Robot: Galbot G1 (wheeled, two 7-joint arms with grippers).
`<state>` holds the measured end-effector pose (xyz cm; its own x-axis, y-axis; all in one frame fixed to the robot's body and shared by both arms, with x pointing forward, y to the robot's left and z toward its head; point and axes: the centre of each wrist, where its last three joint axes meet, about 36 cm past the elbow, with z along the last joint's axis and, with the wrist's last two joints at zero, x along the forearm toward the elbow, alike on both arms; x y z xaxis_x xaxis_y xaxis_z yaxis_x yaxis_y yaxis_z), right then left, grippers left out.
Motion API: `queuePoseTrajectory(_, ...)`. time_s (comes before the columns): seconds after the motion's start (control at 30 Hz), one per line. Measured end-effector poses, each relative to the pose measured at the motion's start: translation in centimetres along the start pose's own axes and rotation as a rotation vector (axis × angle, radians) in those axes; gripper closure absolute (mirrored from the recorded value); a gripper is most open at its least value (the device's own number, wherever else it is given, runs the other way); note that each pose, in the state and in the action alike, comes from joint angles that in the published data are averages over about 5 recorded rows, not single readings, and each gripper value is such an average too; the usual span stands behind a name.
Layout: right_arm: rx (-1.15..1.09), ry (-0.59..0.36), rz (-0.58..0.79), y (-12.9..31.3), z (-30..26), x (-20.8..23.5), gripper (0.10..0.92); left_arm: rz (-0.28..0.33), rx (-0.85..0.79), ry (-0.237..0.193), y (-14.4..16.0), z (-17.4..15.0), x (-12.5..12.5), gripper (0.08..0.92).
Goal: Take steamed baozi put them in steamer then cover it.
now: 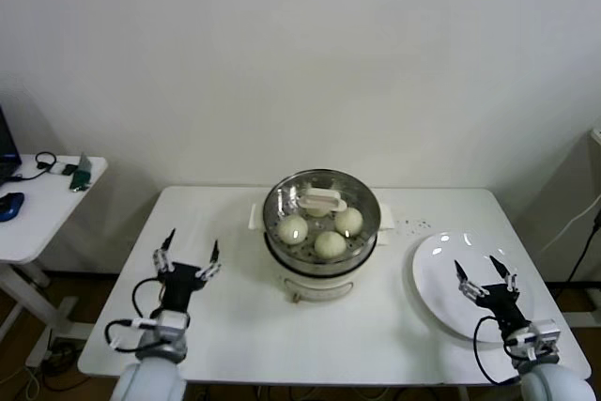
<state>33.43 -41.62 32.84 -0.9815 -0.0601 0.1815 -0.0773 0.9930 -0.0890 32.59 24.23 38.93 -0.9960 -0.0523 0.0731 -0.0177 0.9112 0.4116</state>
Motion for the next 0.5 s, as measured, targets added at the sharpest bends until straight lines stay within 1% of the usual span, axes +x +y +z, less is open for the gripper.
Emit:
queuePoseTrajectory(0.23, 0.007, -0.02, -0.021, 0.3, 0.3, 0.3, 0.2, -0.049, 0.149, 0.003, 0.1, 3.7, 2.0, 0.177)
queuePoseTrajectory(0.5, 0.009, -0.034, -0.039, 0.6, 0.3, 0.3, 0.2, -0.092, 0.212, 0.0, 0.3, 5.5, 2.9, 0.177)
